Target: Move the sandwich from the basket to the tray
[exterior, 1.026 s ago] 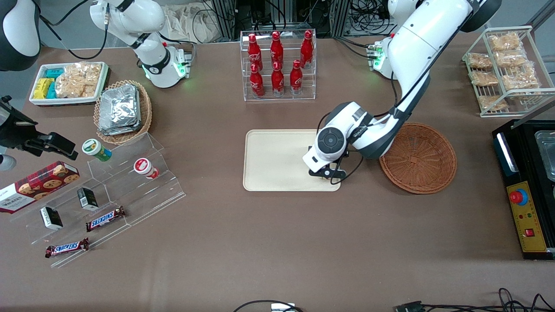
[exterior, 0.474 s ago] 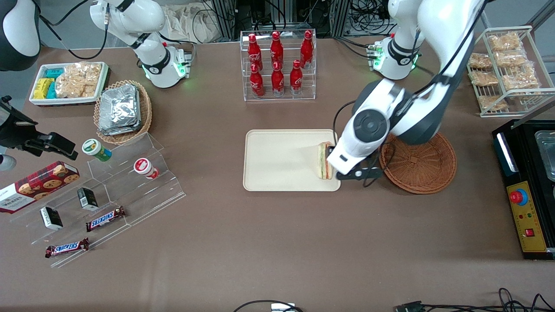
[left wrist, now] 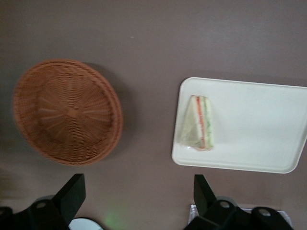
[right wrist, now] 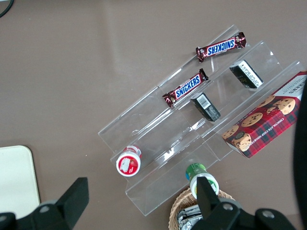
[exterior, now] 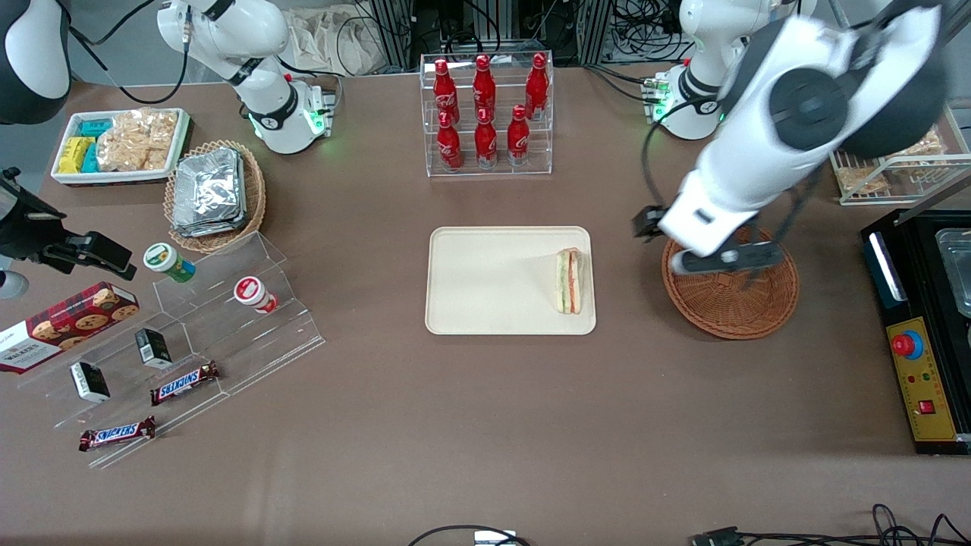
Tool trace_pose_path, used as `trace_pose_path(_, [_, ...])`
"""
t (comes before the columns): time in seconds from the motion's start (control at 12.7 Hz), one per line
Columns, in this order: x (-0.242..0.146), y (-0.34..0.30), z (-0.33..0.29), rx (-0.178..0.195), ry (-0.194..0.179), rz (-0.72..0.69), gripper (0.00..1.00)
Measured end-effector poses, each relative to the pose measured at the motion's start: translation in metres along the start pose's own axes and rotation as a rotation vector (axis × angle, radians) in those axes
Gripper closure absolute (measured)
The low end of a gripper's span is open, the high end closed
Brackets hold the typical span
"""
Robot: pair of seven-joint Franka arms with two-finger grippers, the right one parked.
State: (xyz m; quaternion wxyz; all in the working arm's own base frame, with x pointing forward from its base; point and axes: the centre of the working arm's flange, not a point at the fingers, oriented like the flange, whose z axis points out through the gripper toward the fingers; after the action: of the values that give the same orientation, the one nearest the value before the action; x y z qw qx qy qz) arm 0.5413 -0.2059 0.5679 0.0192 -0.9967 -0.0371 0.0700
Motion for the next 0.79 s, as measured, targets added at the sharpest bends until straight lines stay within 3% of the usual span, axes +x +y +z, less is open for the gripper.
trace_pose_path(0.24, [-0.009, -0.064, -0.034, 0.014, 0.013, -0.013, 0.0])
trace_pose_path(0.47, [-0.013, -0.123, -0.053, 0.003, 0.036, -0.013, 0.0])
trace_pose_path(0.79, [-0.008, -0.166, -0.054, -0.011, 0.034, -0.006, 0.0])
